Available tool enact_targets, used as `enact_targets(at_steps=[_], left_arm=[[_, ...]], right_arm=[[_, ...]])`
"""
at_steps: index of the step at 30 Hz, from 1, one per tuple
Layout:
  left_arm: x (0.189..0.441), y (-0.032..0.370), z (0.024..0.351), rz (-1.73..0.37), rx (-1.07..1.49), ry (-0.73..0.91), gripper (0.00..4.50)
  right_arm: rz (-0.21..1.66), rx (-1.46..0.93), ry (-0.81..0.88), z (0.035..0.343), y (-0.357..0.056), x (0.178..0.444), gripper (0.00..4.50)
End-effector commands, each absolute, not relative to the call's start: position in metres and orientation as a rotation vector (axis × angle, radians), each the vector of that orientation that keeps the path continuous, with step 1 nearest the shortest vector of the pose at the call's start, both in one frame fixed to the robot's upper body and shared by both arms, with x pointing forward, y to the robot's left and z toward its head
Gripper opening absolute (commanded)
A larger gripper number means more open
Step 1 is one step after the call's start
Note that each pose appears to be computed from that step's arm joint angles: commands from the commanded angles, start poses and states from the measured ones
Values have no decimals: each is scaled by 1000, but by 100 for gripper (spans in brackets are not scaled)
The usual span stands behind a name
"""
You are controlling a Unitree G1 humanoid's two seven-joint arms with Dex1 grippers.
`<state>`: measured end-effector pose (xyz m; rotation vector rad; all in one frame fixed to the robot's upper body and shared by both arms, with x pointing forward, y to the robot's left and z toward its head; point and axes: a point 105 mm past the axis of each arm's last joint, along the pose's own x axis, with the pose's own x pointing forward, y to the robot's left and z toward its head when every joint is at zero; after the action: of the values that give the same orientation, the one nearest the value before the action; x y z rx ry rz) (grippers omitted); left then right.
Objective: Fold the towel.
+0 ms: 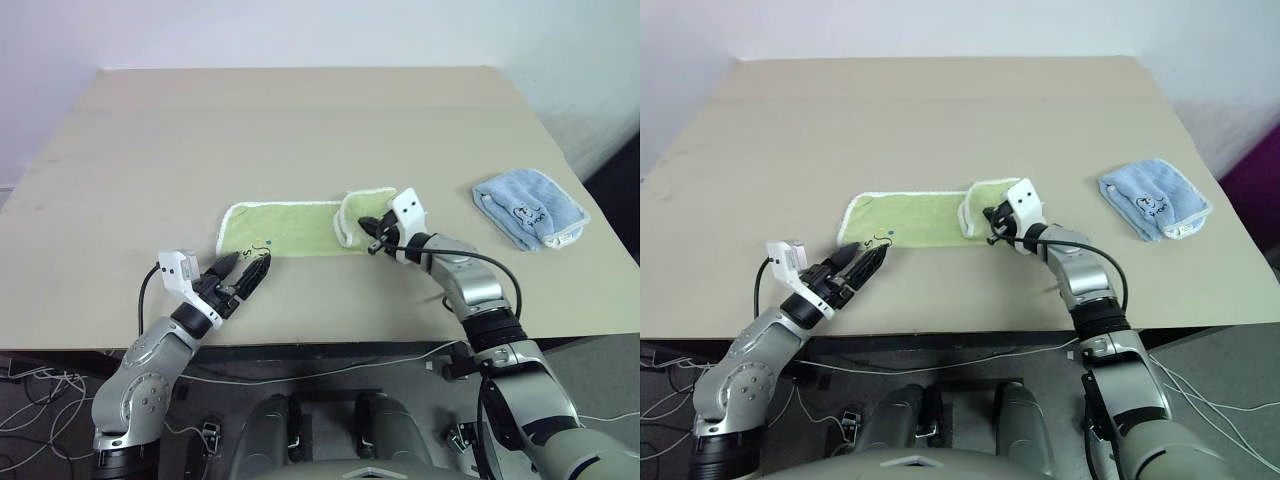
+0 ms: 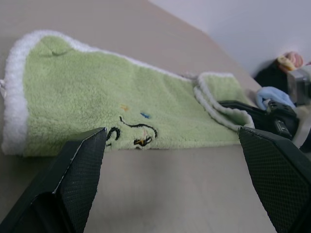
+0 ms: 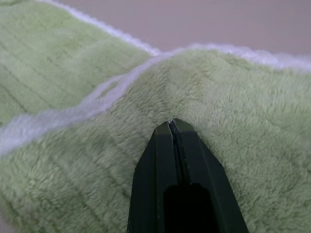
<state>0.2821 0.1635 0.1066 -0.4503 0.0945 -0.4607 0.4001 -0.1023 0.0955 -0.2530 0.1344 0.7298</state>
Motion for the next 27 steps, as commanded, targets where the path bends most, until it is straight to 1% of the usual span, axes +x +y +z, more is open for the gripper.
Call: enact_targets(at_steps=[1,4,8,12,17,21,27], left_arm=[[280,167,119,-408,-515,67,450],[280,174,118,-336,-644,68,450],[281,181,106,-241,-793,117,450],[287,180,107,-215,-943,135,450],[304,179,103,-161,-1012,189,450],[314,174,91,-109,-1066,258,450],[324,170,88,-73,-1103,285,450]], right_arm=[[777,-294,142,85,-94,394,3],[787,-241,25,117,-94,394,3],[781,-212,-110,161,-101,390,3],[741,-213,-180,188,-113,389,3],[712,-217,-212,201,-119,385,3],[689,-214,-211,200,-122,385,3],[679,-215,-199,194,-122,381,3]])
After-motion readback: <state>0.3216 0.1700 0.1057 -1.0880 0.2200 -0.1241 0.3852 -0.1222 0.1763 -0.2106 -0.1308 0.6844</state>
